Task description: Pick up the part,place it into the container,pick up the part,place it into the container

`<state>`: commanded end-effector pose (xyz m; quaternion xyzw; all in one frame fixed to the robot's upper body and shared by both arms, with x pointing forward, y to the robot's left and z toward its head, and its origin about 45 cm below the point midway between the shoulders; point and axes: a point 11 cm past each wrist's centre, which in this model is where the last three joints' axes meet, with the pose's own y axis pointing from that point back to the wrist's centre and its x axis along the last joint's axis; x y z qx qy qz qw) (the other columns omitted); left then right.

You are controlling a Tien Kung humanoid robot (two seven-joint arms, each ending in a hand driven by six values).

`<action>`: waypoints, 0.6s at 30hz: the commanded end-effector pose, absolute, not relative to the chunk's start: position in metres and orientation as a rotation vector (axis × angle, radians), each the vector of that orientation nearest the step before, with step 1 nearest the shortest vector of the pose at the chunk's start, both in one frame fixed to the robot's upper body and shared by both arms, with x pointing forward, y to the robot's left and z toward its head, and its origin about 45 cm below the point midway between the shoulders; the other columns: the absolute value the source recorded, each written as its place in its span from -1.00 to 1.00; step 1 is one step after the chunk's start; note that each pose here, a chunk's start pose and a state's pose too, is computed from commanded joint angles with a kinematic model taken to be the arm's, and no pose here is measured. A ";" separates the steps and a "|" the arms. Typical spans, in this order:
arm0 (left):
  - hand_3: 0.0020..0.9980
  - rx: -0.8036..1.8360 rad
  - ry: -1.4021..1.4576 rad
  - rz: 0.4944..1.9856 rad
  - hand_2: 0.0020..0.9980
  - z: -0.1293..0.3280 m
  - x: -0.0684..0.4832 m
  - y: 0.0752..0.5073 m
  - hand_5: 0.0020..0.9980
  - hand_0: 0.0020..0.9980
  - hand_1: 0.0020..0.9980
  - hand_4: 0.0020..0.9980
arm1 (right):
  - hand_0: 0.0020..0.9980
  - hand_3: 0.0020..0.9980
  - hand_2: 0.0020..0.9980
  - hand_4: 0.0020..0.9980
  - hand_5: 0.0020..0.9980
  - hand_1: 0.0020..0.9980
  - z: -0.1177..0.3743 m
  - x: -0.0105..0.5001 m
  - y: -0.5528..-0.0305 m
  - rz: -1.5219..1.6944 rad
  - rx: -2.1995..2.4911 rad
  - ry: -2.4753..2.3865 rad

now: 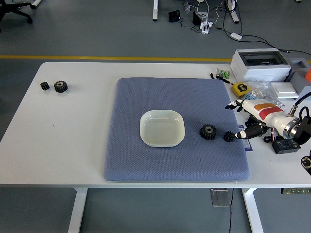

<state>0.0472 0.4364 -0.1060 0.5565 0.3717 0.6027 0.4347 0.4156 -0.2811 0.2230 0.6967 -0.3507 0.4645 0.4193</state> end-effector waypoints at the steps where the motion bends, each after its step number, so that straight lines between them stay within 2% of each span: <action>1: 0.13 1.386 0.925 1.501 0.35 -0.106 0.047 0.437 0.14 0.42 0.34 0.21 | 0.29 0.48 0.46 1.00 -0.40 0.35 0.222 0.417 -0.280 1.167 1.744 -0.871; 2: 0.13 1.386 0.924 1.501 0.35 -0.106 0.048 0.437 0.14 0.42 0.34 0.21 | 0.29 0.48 0.46 1.00 -0.40 0.35 0.220 0.417 -0.280 1.166 1.741 -0.865; 3: 0.13 1.385 0.924 1.502 0.35 -0.106 0.048 0.437 0.14 0.42 0.34 0.21 | 0.07 0.42 0.41 1.00 -0.43 0.30 0.217 0.419 -0.279 1.166 1.735 -0.853; 8: 0.13 1.386 0.928 1.503 0.35 -0.106 0.047 0.437 0.14 0.42 0.34 0.21 | 0.07 0.42 0.41 1.00 -0.43 0.30 0.207 0.422 -0.279 1.157 1.709 -0.815; 9: 0.13 1.386 0.929 1.502 0.35 -0.106 0.047 0.437 0.14 0.42 0.34 0.21 | -0.07 0.27 0.36 1.00 -0.44 0.22 0.207 0.423 -0.279 1.155 1.710 -0.814; 14: 0.13 1.383 0.932 1.506 0.35 -0.106 0.047 0.436 0.14 0.42 0.34 0.21 | -0.07 0.27 0.36 1.00 -0.44 0.22 0.201 0.423 -0.275 1.144 1.716 -0.795; 15: 0.13 1.381 0.932 1.508 0.34 -0.106 0.047 0.436 0.14 0.42 0.34 0.21 | -0.16 0.21 0.30 1.00 -0.47 0.16 0.200 0.423 -0.275 1.141 1.715 -0.790; 18: 0.13 1.376 0.930 1.511 0.34 -0.106 0.049 0.436 0.14 0.42 0.34 0.21 | -0.16 0.21 0.30 1.00 -0.47 0.16 0.196 0.423 -0.273 1.136 1.713 -0.777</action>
